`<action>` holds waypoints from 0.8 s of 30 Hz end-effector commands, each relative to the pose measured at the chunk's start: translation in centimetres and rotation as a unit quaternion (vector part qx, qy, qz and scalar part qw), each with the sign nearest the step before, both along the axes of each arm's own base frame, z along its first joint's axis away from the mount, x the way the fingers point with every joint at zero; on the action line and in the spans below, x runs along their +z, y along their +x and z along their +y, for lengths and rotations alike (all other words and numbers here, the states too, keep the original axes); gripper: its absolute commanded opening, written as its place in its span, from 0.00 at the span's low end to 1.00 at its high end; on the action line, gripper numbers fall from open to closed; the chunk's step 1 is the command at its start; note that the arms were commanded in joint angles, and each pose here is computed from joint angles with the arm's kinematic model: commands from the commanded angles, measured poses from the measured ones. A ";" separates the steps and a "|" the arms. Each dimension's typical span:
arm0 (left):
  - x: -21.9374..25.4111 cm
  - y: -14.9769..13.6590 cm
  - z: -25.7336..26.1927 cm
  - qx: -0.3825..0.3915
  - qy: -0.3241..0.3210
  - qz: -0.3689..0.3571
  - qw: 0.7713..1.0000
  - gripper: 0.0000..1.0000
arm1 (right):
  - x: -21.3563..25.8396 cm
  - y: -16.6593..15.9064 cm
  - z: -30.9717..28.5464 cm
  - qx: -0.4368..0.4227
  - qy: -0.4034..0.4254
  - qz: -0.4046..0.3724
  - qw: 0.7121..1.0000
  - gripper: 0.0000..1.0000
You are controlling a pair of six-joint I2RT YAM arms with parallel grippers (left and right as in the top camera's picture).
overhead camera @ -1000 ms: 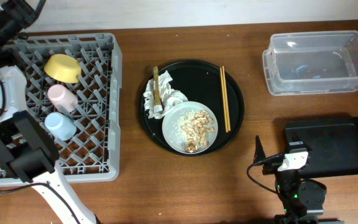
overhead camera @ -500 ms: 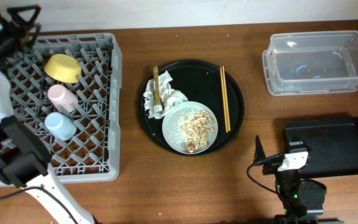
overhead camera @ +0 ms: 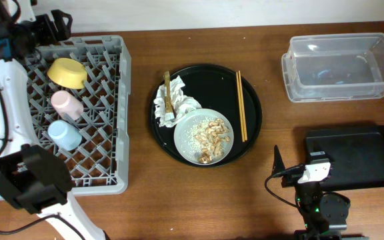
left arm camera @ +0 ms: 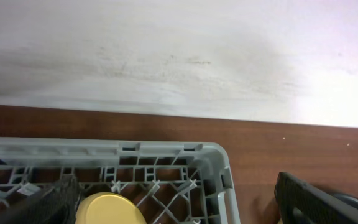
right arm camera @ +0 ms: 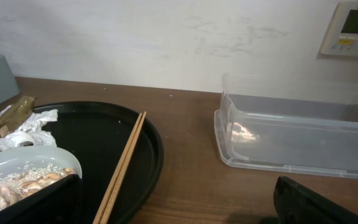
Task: Sort waste into correct bins and load items into the dishwasher rack
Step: 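Adjust the yellow bowl in the rack with the left gripper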
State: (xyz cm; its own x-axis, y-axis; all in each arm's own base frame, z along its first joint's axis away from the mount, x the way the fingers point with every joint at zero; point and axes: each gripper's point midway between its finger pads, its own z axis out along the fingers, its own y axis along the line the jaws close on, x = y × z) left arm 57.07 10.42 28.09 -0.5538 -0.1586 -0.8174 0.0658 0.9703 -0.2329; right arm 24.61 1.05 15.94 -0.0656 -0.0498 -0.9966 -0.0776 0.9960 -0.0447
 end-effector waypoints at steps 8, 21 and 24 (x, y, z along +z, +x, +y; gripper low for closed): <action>-3.2 0.9 -0.1 0.025 0.109 0.040 0.993 0.04 | -0.3 0.0 -0.2 -0.004 0.000 0.002 1.000 0.98; -13.7 0.9 2.2 0.017 0.179 0.157 0.971 0.00 | -0.3 0.0 -0.2 -0.004 0.000 0.002 1.000 0.98; -15.5 0.7 2.2 0.012 0.177 0.177 0.968 0.00 | -0.3 0.0 -0.2 -0.004 0.000 0.002 1.000 0.98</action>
